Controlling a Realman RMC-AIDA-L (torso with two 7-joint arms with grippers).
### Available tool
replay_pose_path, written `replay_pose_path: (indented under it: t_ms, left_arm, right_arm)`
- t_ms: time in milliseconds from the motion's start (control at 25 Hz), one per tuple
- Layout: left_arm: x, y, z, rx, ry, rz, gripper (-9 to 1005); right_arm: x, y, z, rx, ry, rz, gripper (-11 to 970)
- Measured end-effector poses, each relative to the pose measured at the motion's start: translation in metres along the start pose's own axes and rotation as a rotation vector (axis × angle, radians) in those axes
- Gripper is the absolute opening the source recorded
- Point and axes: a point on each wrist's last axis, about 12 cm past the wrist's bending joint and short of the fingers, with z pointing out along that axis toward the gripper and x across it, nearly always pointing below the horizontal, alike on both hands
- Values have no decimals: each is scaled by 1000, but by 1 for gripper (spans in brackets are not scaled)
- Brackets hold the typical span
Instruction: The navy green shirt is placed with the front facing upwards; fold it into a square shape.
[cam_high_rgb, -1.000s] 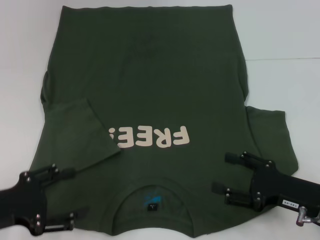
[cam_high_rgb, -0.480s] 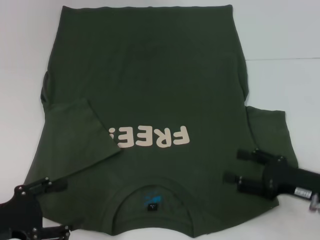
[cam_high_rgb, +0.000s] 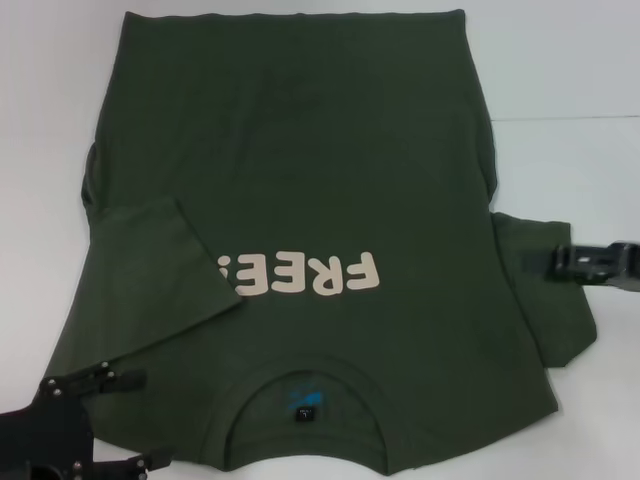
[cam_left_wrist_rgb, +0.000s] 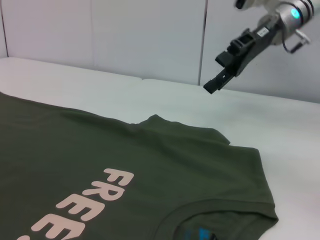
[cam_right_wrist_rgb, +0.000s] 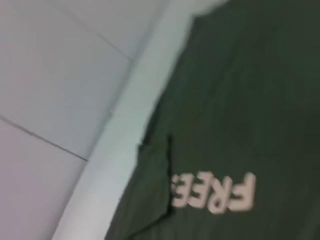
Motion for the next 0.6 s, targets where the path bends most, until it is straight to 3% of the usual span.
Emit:
replay_pose_path:
  t_ms: [200, 600]
  left_arm:
    - [-3, 3, 1, 4, -2, 13, 896]
    - [-15, 14, 3, 1, 5, 64, 896]
  right_arm:
    - [-23, 2, -9, 122, 112, 205, 913]
    - [-44, -9, -17, 362, 144, 385, 912]
